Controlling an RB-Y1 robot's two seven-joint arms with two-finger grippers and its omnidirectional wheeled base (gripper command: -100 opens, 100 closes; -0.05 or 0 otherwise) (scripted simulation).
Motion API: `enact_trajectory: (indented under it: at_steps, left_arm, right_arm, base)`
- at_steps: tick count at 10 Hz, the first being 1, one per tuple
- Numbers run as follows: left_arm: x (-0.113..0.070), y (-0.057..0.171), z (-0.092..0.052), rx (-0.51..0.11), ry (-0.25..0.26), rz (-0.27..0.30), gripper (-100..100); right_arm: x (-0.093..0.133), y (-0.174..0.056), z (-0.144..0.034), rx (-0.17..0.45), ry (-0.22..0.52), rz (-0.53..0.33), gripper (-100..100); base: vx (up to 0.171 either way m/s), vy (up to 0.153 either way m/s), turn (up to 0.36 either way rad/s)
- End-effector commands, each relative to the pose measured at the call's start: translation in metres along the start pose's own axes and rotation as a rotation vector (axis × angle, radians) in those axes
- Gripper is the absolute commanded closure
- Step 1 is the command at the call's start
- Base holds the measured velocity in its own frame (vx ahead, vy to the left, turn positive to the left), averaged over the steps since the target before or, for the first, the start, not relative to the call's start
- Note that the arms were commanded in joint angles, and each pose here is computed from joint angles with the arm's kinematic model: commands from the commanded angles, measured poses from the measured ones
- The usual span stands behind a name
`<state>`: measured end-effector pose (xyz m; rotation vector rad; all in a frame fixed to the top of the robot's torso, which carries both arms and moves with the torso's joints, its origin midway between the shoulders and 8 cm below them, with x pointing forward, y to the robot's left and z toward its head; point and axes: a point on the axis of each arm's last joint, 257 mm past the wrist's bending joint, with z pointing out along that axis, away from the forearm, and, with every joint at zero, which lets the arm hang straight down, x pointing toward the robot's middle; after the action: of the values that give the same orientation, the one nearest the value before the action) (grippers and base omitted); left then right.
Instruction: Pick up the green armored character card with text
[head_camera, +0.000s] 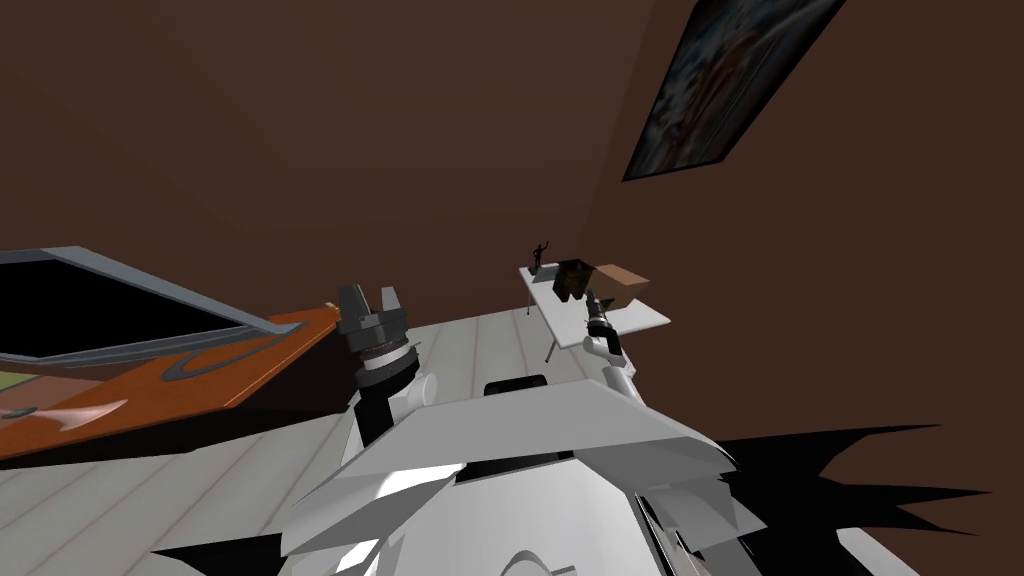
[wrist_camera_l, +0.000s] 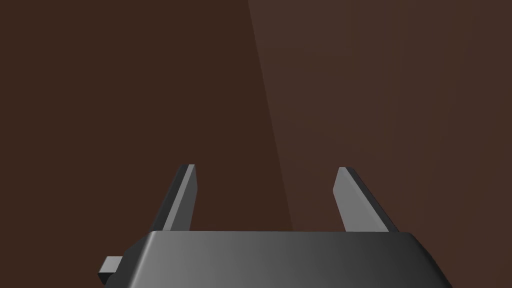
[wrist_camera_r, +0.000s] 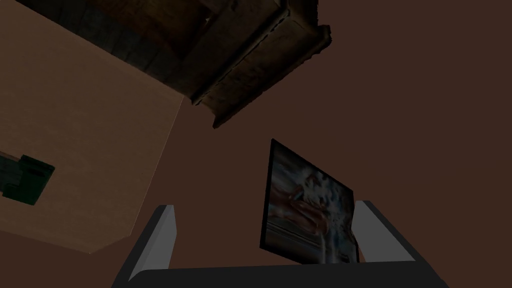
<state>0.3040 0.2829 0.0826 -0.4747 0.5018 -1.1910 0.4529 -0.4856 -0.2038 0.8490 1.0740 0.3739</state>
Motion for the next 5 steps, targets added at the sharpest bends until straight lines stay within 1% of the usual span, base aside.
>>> enact_trajectory:
  at_steps: [1, 2, 3, 4, 5]
  left_arm:
    - [0.000, 0.000, 0.000, 0.000, 0.000, 0.000, 0]
    - [0.000, 0.000, 0.000, 0.000, 0.000, 0.000, 0]
    - [0.000, 0.000, 0.000, 0.000, 0.000, 0.000, 0]
    - [0.000, 0.000, 0.000, 0.000, 0.000, 0.000, 0]
    - [0.000, 0.000, 0.000, 0.000, 0.000, 0.000, 0]
  right_arm:
    - [-0.011, -0.018, 0.004, 0.034, -0.029, -0.035, -100]
    - [-0.007, -0.027, 0.002, 0.052, -0.018, -0.073, -100]
    - [-0.020, -0.036, 0.006, 0.070, -0.051, -0.088, -100]
    - [-0.013, -0.050, 0.002, 0.098, -0.034, -0.118, -100]
    - [-0.013, -0.050, 0.002, 0.098, -0.033, -0.129, -100]
  base:
    - [0.128, 0.118, -0.128]
    - [0.123, 0.118, -0.078]
    - [0.131, 0.136, -0.140]
    - [0.126, 0.111, -0.082]
    - [0.060, 0.034, 0.007]
